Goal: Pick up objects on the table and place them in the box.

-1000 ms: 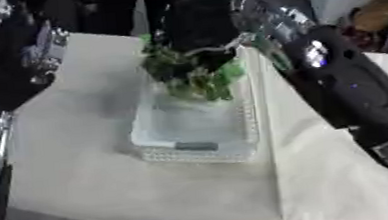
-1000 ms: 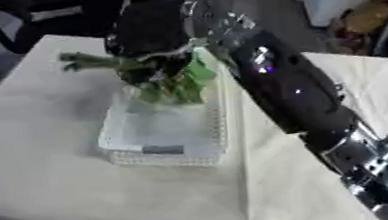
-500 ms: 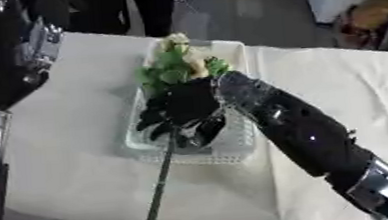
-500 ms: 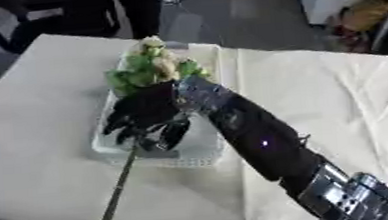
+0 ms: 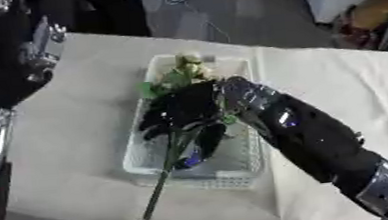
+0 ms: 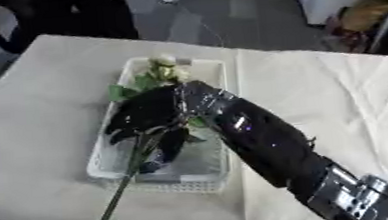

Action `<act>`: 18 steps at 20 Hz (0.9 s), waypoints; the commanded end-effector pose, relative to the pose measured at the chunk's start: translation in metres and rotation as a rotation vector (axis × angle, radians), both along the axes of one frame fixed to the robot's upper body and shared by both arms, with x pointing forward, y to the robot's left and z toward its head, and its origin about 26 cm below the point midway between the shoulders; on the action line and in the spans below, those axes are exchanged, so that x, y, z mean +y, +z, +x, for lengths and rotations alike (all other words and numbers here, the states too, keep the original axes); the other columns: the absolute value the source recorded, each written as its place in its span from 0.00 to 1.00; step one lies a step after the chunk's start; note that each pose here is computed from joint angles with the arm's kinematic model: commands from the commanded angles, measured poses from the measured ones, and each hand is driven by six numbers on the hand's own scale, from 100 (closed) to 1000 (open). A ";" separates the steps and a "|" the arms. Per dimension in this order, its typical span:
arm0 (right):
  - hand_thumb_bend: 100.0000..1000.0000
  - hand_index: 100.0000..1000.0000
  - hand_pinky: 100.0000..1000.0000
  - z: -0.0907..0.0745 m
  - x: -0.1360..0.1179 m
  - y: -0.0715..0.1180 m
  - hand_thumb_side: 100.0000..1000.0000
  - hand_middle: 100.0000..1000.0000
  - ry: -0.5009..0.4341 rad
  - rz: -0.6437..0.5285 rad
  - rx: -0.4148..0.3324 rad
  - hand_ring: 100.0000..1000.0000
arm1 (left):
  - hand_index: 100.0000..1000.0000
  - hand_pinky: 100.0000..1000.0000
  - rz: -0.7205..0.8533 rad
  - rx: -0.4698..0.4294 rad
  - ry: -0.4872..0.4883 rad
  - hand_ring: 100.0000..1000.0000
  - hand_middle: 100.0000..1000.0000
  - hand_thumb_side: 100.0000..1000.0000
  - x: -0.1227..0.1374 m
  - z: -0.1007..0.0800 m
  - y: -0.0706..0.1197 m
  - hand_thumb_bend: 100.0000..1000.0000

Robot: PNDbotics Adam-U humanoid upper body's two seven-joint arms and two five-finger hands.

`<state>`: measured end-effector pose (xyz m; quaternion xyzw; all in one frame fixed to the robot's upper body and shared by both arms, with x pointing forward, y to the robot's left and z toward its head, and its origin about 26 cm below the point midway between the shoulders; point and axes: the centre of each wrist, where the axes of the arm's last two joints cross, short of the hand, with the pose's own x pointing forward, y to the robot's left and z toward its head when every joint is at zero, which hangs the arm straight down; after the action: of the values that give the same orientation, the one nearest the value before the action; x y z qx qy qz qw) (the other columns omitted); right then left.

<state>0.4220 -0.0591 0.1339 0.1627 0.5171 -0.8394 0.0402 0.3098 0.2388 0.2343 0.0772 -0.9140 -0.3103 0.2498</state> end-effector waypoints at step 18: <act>0.25 0.93 1.00 -0.012 -0.133 0.196 0.33 0.94 -0.170 0.041 0.113 1.00 | 0.80 0.54 0.013 -0.011 0.065 0.66 0.54 0.69 0.012 -0.004 0.002 0.00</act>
<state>0.4183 -0.1805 0.3067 0.1677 0.5981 -0.7720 -0.1353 0.3081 0.2469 0.2277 0.0961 -0.9097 -0.3035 0.2667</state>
